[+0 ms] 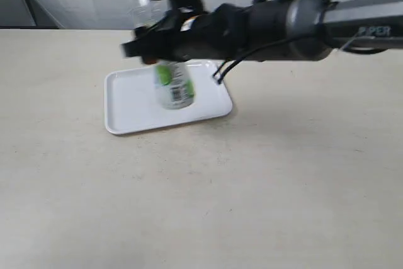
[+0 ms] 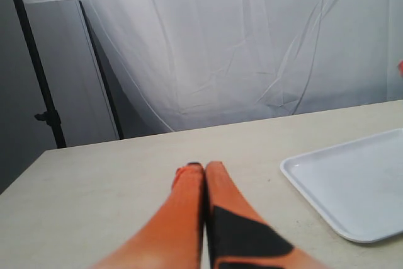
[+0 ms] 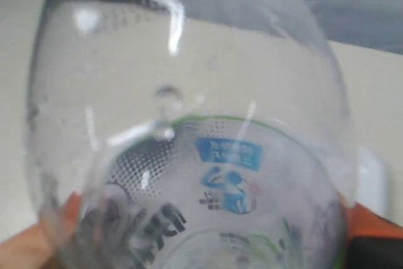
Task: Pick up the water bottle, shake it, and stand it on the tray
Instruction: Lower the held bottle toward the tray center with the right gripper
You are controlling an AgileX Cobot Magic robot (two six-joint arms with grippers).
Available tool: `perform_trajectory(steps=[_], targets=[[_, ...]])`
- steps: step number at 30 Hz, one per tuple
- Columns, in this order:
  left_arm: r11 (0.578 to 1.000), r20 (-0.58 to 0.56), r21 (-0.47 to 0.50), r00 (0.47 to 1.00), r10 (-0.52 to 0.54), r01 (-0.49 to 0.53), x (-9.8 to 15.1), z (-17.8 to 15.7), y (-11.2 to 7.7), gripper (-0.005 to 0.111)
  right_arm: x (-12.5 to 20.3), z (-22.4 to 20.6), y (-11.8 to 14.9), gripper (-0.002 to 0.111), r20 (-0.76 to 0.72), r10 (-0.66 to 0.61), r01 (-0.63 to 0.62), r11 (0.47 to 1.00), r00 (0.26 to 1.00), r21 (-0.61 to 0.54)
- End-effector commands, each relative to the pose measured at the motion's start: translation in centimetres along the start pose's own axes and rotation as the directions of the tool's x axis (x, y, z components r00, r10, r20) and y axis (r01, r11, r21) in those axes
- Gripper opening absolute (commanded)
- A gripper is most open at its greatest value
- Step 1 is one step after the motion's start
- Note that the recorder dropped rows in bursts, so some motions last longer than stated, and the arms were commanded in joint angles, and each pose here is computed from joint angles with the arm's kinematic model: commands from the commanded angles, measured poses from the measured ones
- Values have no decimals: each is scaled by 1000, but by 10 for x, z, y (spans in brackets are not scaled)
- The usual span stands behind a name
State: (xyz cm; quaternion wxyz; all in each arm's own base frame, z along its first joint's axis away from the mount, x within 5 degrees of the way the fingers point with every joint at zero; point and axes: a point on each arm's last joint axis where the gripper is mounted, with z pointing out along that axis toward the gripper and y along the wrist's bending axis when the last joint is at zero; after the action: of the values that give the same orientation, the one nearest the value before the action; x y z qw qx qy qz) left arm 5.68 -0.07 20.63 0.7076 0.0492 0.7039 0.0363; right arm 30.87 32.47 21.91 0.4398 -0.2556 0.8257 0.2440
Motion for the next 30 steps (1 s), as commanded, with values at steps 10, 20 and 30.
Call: perform_trajectory(steps=[10,20,30], targets=[[1000,9,5,1000,-1,1,0,0,0,0,-86,-62,26,-1,363,-166,174,985,917,12],[1000,9,5,1000,-1,1,0,0,0,0,-9,10,8,-1,160,-184,179,983,970,44],[1000,9,5,1000,-1,1,0,0,0,0,21,49,-6,-1,254,-44,21,996,966,91]])
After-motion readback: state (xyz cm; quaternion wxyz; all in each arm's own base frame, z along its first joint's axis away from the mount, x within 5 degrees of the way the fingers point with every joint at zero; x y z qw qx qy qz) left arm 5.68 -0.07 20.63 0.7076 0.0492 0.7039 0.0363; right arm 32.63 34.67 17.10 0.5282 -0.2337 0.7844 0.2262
